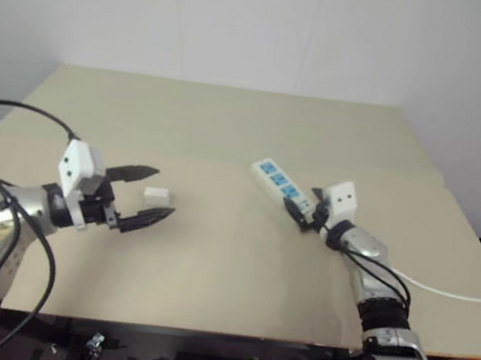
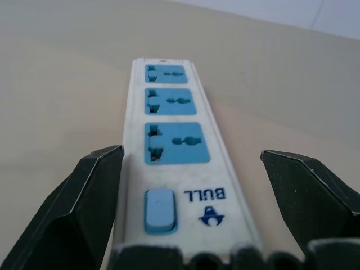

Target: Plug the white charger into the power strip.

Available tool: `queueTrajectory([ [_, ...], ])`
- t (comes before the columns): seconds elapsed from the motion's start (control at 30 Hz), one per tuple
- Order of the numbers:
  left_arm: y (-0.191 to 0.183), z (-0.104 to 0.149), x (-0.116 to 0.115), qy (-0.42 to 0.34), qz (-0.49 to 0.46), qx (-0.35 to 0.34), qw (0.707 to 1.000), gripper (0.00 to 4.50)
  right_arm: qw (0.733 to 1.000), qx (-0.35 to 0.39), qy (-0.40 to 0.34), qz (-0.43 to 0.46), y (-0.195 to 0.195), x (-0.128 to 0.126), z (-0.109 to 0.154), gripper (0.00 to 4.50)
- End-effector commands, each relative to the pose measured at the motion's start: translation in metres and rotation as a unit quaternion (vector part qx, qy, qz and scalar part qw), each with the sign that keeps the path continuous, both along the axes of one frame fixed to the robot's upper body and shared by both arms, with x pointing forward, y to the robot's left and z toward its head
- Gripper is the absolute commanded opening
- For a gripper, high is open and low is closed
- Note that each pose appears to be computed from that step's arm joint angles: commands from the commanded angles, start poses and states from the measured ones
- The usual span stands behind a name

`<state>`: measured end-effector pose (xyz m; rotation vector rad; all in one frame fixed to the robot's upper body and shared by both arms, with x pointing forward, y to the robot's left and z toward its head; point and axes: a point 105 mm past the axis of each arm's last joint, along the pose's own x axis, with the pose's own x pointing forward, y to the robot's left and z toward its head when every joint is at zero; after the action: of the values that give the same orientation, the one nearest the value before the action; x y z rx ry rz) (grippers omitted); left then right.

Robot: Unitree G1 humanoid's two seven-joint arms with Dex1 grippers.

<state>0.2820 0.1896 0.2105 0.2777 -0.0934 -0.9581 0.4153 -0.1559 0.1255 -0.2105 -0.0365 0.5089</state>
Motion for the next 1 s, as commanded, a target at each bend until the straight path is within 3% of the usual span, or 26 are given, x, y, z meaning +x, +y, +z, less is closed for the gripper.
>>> queueTrajectory([
  [0.03, -0.003, 0.007, -0.004, -0.010, -0.012, -0.002, 1.000, 4.45, 1.000, 0.000, -0.012, 0.008, -0.001, 0.002, 0.006, 4.50],
  [0.47, -0.003, 0.007, -0.002, -0.011, -0.013, 0.003, 1.000, 4.45, 0.999, 0.045, 0.024, 0.005, 0.007, 0.011, -0.014, 4.50],
  [0.63, -0.001, 0.008, -0.002, -0.013, -0.010, 0.005, 1.000, 4.50, 0.998, 0.052, 0.035, 0.020, 0.009, 0.009, -0.023, 3.42],
  [0.7, 0.000, 0.009, -0.002, -0.014, -0.009, 0.006, 1.000, 4.50, 0.998, 0.055, 0.034, 0.023, 0.009, 0.008, -0.024, 3.42],
  [0.9, 0.001, 0.011, -0.002, -0.016, -0.011, 0.009, 1.000, 4.50, 0.994, 0.079, -0.002, 0.070, 0.021, 0.003, -0.008, 3.42],
  [1.0, 0.004, 0.018, 0.001, -0.022, -0.016, 0.017, 0.999, 4.50, 0.982, 0.056, -0.027, 0.180, 0.045, -0.015, 0.012, 3.42],
])
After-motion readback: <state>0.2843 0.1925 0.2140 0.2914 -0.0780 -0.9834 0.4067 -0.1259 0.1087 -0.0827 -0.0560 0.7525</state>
